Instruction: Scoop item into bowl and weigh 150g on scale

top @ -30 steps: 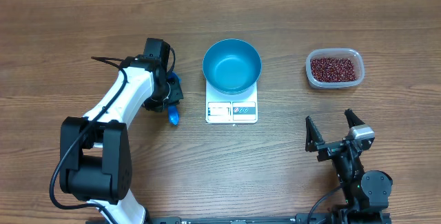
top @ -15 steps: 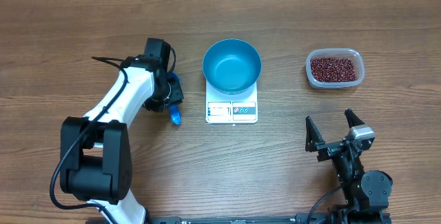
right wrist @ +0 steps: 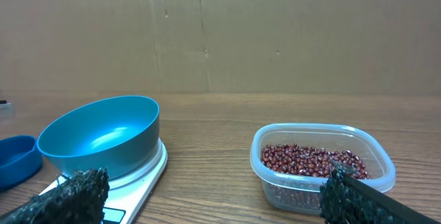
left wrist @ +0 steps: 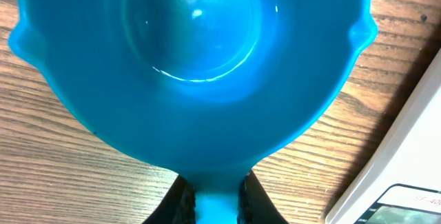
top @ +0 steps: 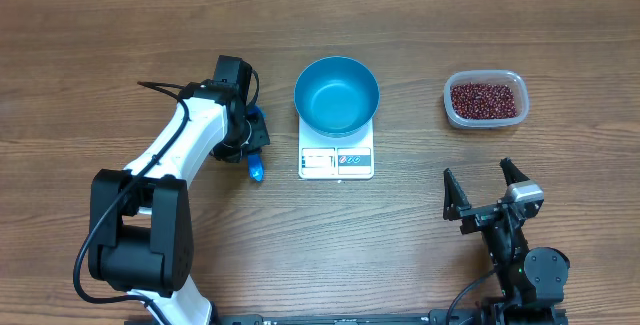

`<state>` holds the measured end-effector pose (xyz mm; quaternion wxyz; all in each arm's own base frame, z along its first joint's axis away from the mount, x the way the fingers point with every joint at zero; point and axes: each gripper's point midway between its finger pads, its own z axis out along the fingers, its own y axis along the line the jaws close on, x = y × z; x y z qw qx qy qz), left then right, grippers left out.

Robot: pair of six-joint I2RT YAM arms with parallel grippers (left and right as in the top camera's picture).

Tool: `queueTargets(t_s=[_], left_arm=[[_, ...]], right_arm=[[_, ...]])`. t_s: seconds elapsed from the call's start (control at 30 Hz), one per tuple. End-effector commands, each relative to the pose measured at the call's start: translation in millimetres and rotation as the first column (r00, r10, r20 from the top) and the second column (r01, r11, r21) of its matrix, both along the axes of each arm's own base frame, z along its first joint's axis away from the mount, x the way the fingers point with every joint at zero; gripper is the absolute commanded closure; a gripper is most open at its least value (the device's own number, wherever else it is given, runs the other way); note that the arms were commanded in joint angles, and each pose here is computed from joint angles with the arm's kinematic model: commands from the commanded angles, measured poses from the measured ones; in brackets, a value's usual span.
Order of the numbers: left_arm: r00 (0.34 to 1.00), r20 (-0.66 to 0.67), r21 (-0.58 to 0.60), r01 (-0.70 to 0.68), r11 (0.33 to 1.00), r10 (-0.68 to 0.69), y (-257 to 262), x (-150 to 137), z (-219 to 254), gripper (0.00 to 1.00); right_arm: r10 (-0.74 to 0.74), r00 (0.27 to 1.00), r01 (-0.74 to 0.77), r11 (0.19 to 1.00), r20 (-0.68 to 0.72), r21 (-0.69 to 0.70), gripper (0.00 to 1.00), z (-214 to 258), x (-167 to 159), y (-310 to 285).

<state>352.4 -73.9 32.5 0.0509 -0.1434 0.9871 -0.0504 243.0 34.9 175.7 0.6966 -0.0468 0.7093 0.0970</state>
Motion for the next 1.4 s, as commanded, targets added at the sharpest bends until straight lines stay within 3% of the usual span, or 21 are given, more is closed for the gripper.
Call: queueTargets(t_s=[0.0, 0.1, 0.2, 0.27, 0.63, 0.67, 0.73, 0.8, 1.07, 1.17, 1.37], left_arm=[[1.0, -0.009, -0.003, -0.003, 1.0, 0.003, -0.3, -1.5, -5.1, 0.82], [1.0, -0.007, -0.003, -0.003, 1.0, 0.002, -0.4, -1.2, -5.1, 0.76], [1.0, -0.008, -0.003, -0.003, 1.0, 0.002, -0.4, -1.2, -5.1, 0.58], [1.0, -0.008, -0.003, -0.003, 1.0, 0.002, -0.4, -1.2, -5.1, 0.51], [1.0, -0.014, -0.01, 0.011, 1.0, -0.011, -2.5, -3.1, -5.2, 0.58], [0.999, -0.013, -0.003, 0.029, 1.0, -0.029, -1.5, -3.2, -5.3, 0.53], [0.999, -0.005, 0.036, 0.052, 0.998, -0.052, 6.0, -1.7, -5.6, 0.29], [0.999, -0.003, 0.037, 0.046, 0.998, -0.046, 8.2, -0.7, -5.5, 0.25], [0.995, 0.007, 0.0, 0.1, 0.995, -0.1, 0.4, 0.5, -4.8, 0.25], [0.996, 0.008, 0.011, 0.09, 0.996, -0.09, 4.3, 1.4, -4.9, 0.31], [0.996, -0.01, 0.043, -0.083, 0.996, 0.084, 25.1, 0.6, -5.8, 0.28]], right_arm=[[0.001, 1.0, -0.001, 1.0, 0.005, -0.001, 0.0, -1.7, 0.0, 0.4], [0.001, 1.0, -0.001, 1.0, 0.005, -0.001, 0.0, -1.7, 0.0, 0.5], [0.001, 1.0, -0.001, 1.0, 0.005, -0.001, 0.0, -1.7, 0.0, 0.4], [0.001, 1.0, -0.001, 1.0, 0.005, -0.001, 0.0, -1.7, 0.0, 0.4], [0.001, 1.0, -0.001, 1.0, 0.005, -0.001, 0.0, -1.7, 0.0, 0.4], [0.001, 1.0, -0.001, 1.0, 0.005, -0.001, 0.0, -1.7, 0.0, 0.4], [0.001, 1.0, -0.001, 1.0, 0.005, -0.001, 0.0, -1.7, 0.0, 0.4], [0.001, 1.0, -0.001, 1.0, 0.005, -0.001, 0.0, -1.7, 0.0, 0.5], [0.001, 1.0, -0.001, 1.0, 0.005, -0.001, 0.0, -1.7, 0.0, 0.4], [0.001, 1.0, -0.001, 1.0, 0.005, -0.001, 0.0, -1.7, 0.0, 0.4], [0.001, 1.0, -0.001, 1.0, 0.005, -0.001, 0.0, -1.7, 0.0, 0.5]])
